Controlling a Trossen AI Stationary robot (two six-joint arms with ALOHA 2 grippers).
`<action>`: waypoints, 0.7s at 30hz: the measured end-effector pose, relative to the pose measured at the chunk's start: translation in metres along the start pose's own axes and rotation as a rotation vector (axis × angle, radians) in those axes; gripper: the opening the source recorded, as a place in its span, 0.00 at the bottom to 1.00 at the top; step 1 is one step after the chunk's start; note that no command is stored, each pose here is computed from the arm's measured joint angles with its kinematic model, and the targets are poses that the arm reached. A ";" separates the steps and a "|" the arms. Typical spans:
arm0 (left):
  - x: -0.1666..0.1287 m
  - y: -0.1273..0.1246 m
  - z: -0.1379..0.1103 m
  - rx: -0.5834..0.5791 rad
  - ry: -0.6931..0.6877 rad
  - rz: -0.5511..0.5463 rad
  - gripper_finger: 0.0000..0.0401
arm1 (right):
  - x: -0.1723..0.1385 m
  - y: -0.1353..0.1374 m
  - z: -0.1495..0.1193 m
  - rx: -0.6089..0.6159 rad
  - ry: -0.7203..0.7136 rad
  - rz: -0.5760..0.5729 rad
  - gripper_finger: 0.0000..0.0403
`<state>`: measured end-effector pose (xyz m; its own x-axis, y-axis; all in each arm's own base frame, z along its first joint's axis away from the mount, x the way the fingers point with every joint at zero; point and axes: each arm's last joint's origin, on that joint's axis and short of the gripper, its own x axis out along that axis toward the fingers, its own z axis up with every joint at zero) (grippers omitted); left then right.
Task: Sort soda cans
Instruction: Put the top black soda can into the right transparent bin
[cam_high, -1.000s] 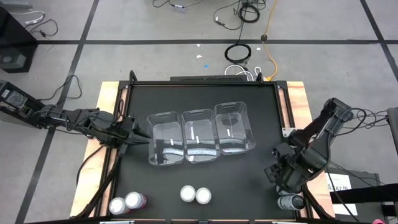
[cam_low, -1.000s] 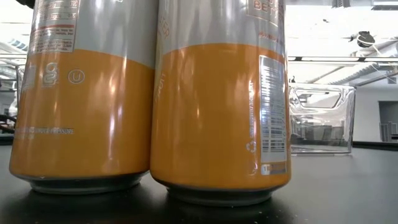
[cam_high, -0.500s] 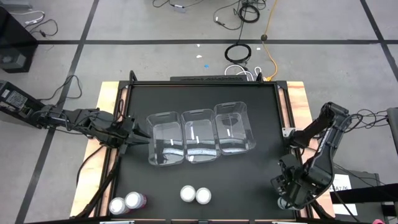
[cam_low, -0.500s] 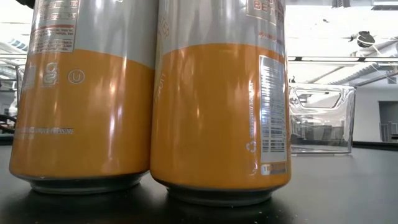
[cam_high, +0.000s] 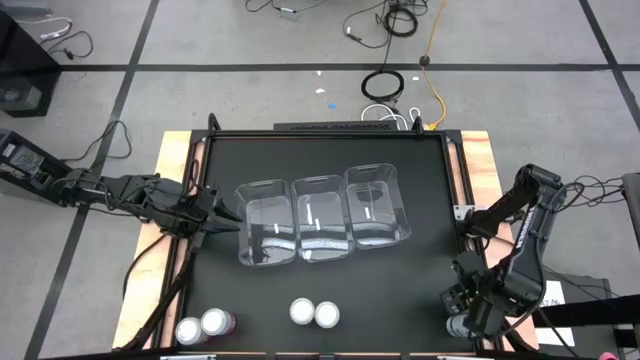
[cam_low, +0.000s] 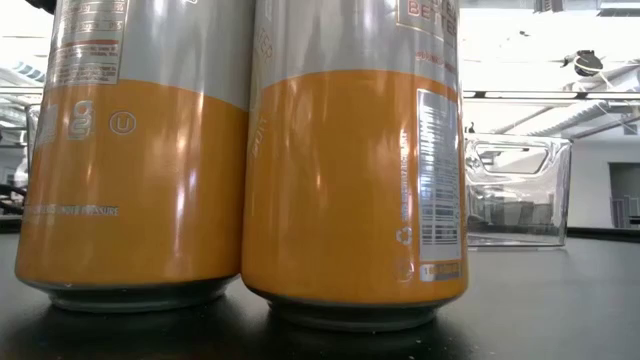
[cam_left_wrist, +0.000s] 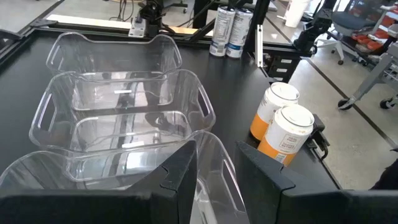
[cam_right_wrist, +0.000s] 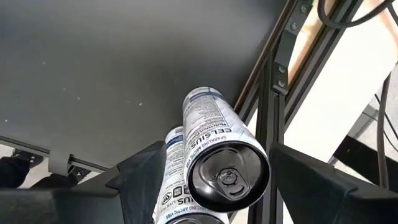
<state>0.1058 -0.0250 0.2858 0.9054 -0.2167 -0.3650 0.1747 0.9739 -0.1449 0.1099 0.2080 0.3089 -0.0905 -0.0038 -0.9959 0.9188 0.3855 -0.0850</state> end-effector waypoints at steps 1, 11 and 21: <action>0.000 0.000 0.000 0.000 0.000 0.000 0.29 | 0.000 -0.001 -0.001 -0.004 -0.003 -0.001 0.69; 0.000 0.000 0.000 0.000 0.000 0.000 0.29 | 0.000 0.001 0.000 -0.024 -0.100 0.087 0.69; 0.000 0.001 0.002 0.002 -0.025 0.031 0.29 | -0.001 0.007 0.003 -0.114 -0.147 0.155 0.69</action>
<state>0.1067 -0.0241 0.2876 0.9199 -0.1845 -0.3460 0.1471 0.9803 -0.1316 0.1176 0.2081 0.3091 0.1129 -0.0671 -0.9913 0.8672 0.4937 0.0654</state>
